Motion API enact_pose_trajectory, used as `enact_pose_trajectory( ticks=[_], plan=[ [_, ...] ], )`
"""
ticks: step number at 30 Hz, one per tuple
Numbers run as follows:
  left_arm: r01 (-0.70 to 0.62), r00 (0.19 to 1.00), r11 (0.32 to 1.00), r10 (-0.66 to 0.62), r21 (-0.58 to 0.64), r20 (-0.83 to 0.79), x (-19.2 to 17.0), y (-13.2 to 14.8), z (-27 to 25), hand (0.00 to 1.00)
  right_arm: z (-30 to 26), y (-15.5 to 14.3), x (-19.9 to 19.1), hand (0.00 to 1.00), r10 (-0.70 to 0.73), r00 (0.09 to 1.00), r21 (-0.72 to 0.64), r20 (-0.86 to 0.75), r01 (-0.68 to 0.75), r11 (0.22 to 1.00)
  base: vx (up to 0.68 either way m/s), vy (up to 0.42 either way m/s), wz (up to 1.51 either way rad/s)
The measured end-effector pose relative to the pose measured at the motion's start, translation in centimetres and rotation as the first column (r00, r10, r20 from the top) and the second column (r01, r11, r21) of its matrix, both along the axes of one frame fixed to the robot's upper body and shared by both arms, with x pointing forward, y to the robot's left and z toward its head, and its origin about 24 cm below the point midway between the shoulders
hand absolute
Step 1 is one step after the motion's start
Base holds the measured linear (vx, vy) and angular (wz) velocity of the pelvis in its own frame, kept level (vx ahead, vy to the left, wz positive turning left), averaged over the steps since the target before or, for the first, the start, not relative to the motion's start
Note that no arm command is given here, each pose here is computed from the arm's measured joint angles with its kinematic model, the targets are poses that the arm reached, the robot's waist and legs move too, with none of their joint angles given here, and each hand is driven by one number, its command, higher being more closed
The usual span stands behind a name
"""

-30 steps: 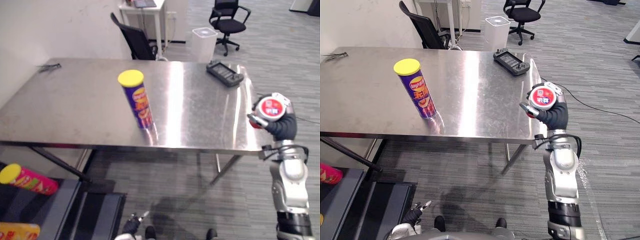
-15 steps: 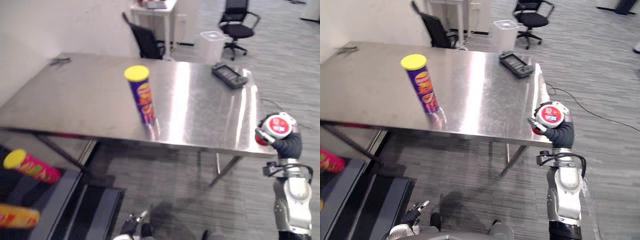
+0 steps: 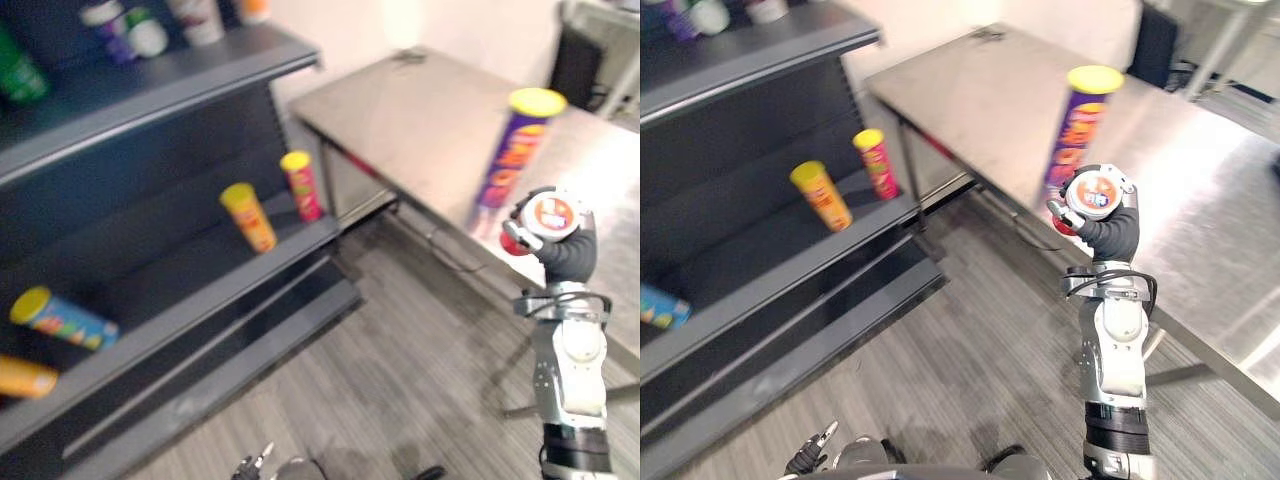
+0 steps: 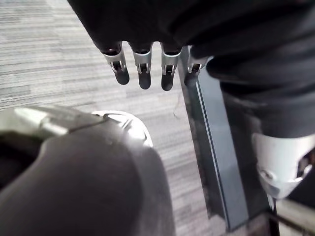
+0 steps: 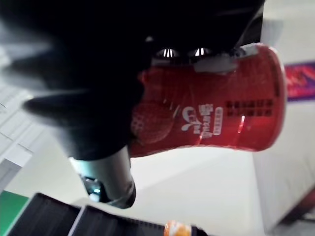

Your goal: Put the gum and the chips on the shelf.

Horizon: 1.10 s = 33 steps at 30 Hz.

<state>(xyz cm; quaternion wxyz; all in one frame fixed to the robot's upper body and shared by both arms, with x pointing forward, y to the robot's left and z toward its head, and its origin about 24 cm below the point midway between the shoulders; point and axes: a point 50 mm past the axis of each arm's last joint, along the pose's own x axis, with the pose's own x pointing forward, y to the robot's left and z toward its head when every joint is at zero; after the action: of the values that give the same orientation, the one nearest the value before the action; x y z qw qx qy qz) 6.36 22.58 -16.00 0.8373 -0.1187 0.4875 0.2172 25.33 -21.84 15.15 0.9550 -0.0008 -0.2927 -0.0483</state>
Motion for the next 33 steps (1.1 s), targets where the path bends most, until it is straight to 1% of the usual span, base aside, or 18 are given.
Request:
enact_pose_trajectory(
  ticks=[3,7,11,13,18,21,23,27,30,31,33],
  plan=[
    [-0.038,0.999,0.999,0.038,0.006,0.006,0.0,0.4,0.1,0.00,0.3,-0.4,-0.5,1.00,-0.022,1.000,0.006,0.020,0.022,1.000,-0.10,0.187,1.18],
    [-0.014,1.000,1.000,0.015,0.017,-0.018,-0.4,0.4,0.0,0.00,0.2,0.1,-0.6,1.00,-0.021,0.999,0.041,0.026,0.020,0.999,0.02,0.132,0.37],
    [-0.010,1.000,0.999,0.010,0.034,-0.009,-0.1,0.8,0.1,0.00,0.1,0.1,-0.6,1.00,-0.041,0.999,0.010,0.017,0.040,0.999,0.05,0.075,0.10],
    [-0.030,1.000,0.999,0.030,0.035,-0.006,-0.2,1.0,0.2,0.00,-0.2,0.2,-0.5,1.00,-0.058,0.998,-0.008,0.001,0.058,0.998,0.06,0.012,-0.01],
    [-0.040,0.999,0.999,0.040,0.034,0.003,-0.2,1.1,0.2,0.00,-0.4,0.6,-0.4,1.00,-0.034,0.999,-0.014,-0.004,0.034,0.999,0.03,-0.039,-0.04],
    [-0.039,0.999,0.999,0.038,0.029,0.014,-0.1,0.8,0.2,0.00,-0.5,0.9,-0.3,1.00,-0.009,1.000,-0.025,-0.013,0.009,1.000,0.02,-0.058,0.04],
    [-0.037,0.999,0.999,0.036,0.026,0.023,0.1,0.8,0.2,0.00,-1.2,1.7,0.2,1.00,0.029,0.999,-0.026,-0.045,-0.030,0.999,0.01,-0.060,0.14],
    [-0.019,0.997,0.999,0.015,0.043,0.069,1.3,1.0,0.7,0.00,-2.1,4.0,1.0,1.00,0.145,0.984,-0.061,-0.101,-0.151,0.987,0.05,-0.012,0.41],
    [-0.052,0.996,0.998,0.050,0.029,0.078,1.3,1.0,0.7,0.00,-1.6,6.0,1.5,1.00,0.241,0.966,-0.092,-0.094,-0.250,0.964,0.08,0.088,0.33],
    [-0.048,0.996,0.998,0.045,0.033,0.080,1.3,1.0,0.7,0.00,-1.5,6.4,1.6,1.00,0.264,0.960,-0.104,-0.097,-0.274,0.956,0.09,0.133,0.51],
    [-0.003,0.996,0.999,0.000,0.038,0.090,1.8,0.5,0.8,0.00,-1.7,6.2,1.5,1.00,0.262,0.959,-0.113,-0.106,-0.273,0.955,0.13,0.156,0.97]
  ],
)
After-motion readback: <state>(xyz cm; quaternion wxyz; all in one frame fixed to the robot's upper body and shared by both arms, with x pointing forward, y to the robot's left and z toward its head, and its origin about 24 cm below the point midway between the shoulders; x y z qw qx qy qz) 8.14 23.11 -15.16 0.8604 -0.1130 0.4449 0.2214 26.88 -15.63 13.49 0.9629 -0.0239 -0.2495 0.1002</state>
